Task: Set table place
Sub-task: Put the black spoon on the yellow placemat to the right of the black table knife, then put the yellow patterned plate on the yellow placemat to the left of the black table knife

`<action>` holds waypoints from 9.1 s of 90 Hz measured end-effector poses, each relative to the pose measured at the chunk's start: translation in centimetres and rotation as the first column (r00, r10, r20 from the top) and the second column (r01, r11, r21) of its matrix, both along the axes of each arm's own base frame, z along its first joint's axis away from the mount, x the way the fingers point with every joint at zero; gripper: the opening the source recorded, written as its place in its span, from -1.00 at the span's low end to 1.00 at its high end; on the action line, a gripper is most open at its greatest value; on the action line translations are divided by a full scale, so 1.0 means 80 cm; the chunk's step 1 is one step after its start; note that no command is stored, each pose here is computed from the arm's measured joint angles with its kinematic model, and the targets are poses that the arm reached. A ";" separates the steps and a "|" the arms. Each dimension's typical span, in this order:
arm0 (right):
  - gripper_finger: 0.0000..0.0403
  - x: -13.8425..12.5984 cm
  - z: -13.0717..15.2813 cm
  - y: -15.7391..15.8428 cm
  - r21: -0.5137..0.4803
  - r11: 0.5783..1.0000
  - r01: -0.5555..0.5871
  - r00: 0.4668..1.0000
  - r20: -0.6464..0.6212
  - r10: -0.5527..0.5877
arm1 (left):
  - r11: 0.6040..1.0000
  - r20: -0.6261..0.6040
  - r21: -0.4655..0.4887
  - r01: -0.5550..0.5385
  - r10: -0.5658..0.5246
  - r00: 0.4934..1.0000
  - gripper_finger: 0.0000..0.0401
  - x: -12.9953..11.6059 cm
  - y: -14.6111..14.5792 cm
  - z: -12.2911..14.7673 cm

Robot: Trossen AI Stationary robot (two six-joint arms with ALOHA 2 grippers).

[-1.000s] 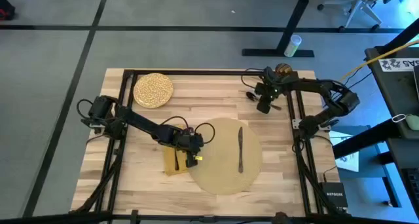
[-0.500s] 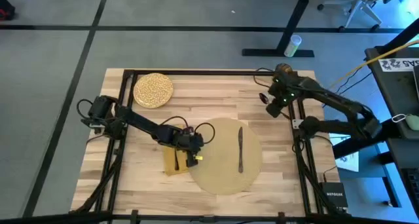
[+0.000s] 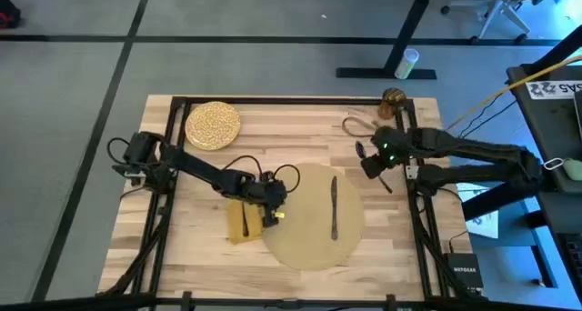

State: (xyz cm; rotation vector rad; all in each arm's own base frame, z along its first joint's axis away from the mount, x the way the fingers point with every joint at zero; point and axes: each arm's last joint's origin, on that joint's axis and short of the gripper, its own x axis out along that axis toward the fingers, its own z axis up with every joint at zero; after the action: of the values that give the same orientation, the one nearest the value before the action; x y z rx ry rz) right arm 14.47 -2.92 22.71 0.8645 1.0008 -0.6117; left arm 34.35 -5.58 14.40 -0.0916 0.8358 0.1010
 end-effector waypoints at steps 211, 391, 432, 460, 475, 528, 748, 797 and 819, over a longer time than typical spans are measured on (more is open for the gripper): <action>-0.86 0.108 -0.099 0.117 0.140 0.909 0.392 0.896 -0.281 -0.343 | 0.991 0.041 0.046 0.123 -0.125 0.991 -0.99 -0.002 -0.030 0.004; -1.00 0.157 -0.009 0.087 -0.493 0.622 -0.609 0.791 -0.432 0.433 | 0.872 -0.352 0.428 -0.237 0.402 0.845 -0.99 -0.100 0.078 0.065; -1.00 0.174 -0.003 0.070 -0.564 0.516 -0.645 0.763 -0.428 0.485 | 0.826 -0.500 0.489 -0.280 0.529 0.686 -0.99 -0.139 0.115 0.036; -1.00 0.175 -0.003 0.054 -0.557 0.506 -0.658 0.752 -0.458 0.474 | 0.830 -0.544 0.457 -0.320 0.545 0.638 -0.98 -0.159 0.131 0.009; -1.00 0.176 -0.003 0.045 -0.553 0.505 -0.662 0.749 -0.471 0.466 | 0.826 -0.509 0.447 -0.343 0.551 0.662 -0.78 -0.154 0.140 0.008; -1.00 0.176 -0.003 0.043 -0.554 0.490 -0.673 0.739 -0.483 0.469 | 0.820 -0.541 0.491 -0.296 0.553 0.634 -0.26 -0.179 0.179 -0.017; -1.00 0.110 -0.035 0.014 -0.768 0.128 -0.628 0.443 -0.217 0.870 | 0.853 -0.344 0.522 -0.021 0.232 0.910 -1.00 -0.107 0.036 0.077; -1.00 0.034 -0.024 0.002 -0.868 0.239 -0.435 0.648 -0.117 0.753 | 0.765 -0.120 0.638 0.085 -0.010 0.993 -1.00 -0.069 -0.018 0.148; -1.00 0.033 -0.027 0.002 -0.855 0.244 -0.458 0.650 -0.134 0.748 | 0.714 -0.125 0.675 0.189 -0.142 0.982 -1.00 -0.049 -0.060 0.121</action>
State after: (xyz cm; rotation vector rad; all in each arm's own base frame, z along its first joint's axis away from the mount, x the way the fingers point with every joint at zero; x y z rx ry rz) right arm 17.10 -2.79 20.56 -0.3762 0.5320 -0.1688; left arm 30.45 -10.37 24.10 0.6988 0.8216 0.2410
